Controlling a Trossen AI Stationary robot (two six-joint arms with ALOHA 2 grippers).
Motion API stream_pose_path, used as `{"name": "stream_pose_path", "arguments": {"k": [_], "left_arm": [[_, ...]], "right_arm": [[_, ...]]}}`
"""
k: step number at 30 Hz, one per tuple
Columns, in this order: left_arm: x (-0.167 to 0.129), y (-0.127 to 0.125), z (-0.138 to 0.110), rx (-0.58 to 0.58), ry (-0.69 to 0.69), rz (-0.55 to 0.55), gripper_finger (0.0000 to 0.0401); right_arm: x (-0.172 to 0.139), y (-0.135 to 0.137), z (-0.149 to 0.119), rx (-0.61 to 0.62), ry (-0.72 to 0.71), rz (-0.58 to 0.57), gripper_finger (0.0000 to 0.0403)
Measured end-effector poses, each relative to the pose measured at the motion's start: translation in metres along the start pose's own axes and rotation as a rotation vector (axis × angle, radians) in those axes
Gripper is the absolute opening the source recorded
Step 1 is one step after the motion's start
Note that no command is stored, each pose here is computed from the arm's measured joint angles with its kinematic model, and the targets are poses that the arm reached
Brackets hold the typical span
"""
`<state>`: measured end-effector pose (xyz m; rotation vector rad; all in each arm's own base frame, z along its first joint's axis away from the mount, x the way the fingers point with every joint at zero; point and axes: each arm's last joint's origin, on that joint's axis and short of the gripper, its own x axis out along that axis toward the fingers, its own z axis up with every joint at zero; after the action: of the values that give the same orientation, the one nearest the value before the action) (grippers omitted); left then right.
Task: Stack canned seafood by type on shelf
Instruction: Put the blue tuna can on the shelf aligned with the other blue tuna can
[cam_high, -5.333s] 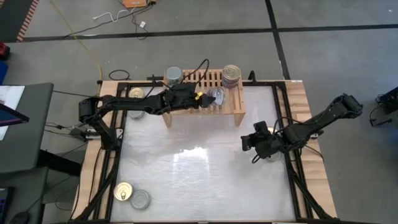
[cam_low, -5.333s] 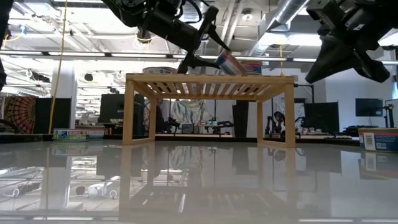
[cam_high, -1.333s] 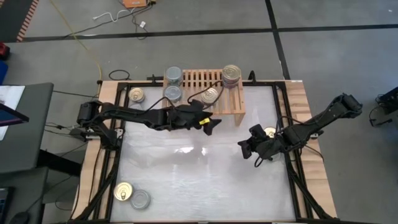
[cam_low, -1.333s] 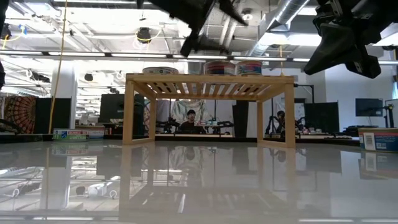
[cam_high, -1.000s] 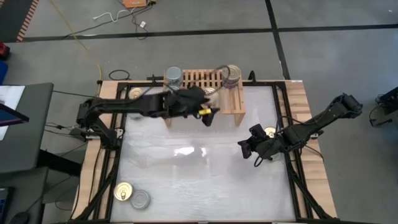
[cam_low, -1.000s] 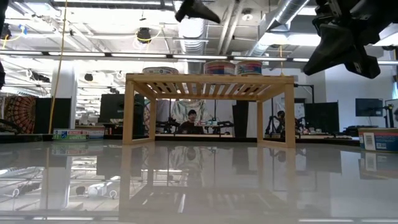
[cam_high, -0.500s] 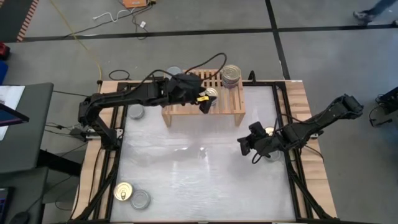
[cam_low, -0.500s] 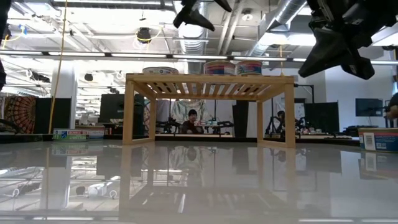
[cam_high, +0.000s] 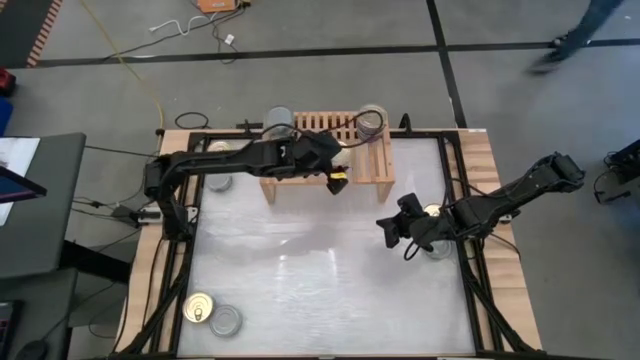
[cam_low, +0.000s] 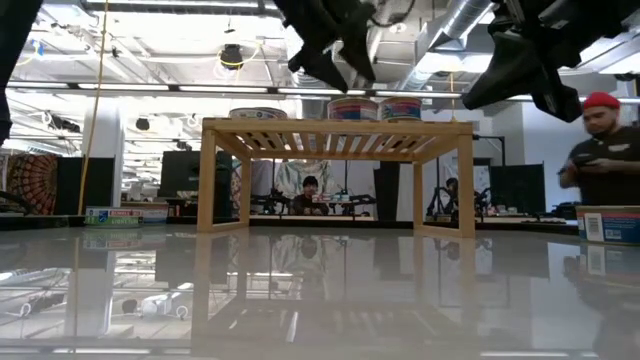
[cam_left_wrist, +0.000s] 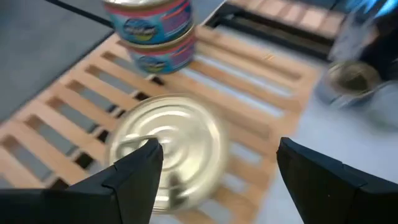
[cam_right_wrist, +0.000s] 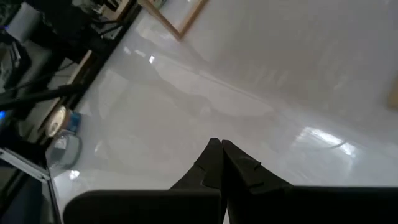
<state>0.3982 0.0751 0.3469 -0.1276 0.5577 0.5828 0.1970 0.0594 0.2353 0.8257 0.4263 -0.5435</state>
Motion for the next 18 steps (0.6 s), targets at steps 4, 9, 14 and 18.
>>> {"name": "stream_pose_path", "arguments": {"k": [4, 9, 14, 18], "left_arm": [[0.013, -0.004, -0.007, 0.106, 0.032, 0.015, 0.0299], [0.028, -0.006, -0.015, 0.163, 0.050, 0.092, 0.0299], [0.035, 0.001, -0.015, 0.222, 0.045, 0.199, 0.0299], [0.041, 0.012, -0.012, 0.197, 0.036, 0.223, 0.0299]], "right_arm": [[0.000, 0.000, 0.000, 0.013, -0.001, 0.002, 0.0023], [0.000, 0.002, 0.001, 0.021, -0.006, 0.014, 0.0023], [0.000, 0.002, 0.001, 0.026, -0.009, 0.020, 0.0023], [0.000, 0.002, 0.001, 0.025, -0.010, 0.019, 0.0024]]}}
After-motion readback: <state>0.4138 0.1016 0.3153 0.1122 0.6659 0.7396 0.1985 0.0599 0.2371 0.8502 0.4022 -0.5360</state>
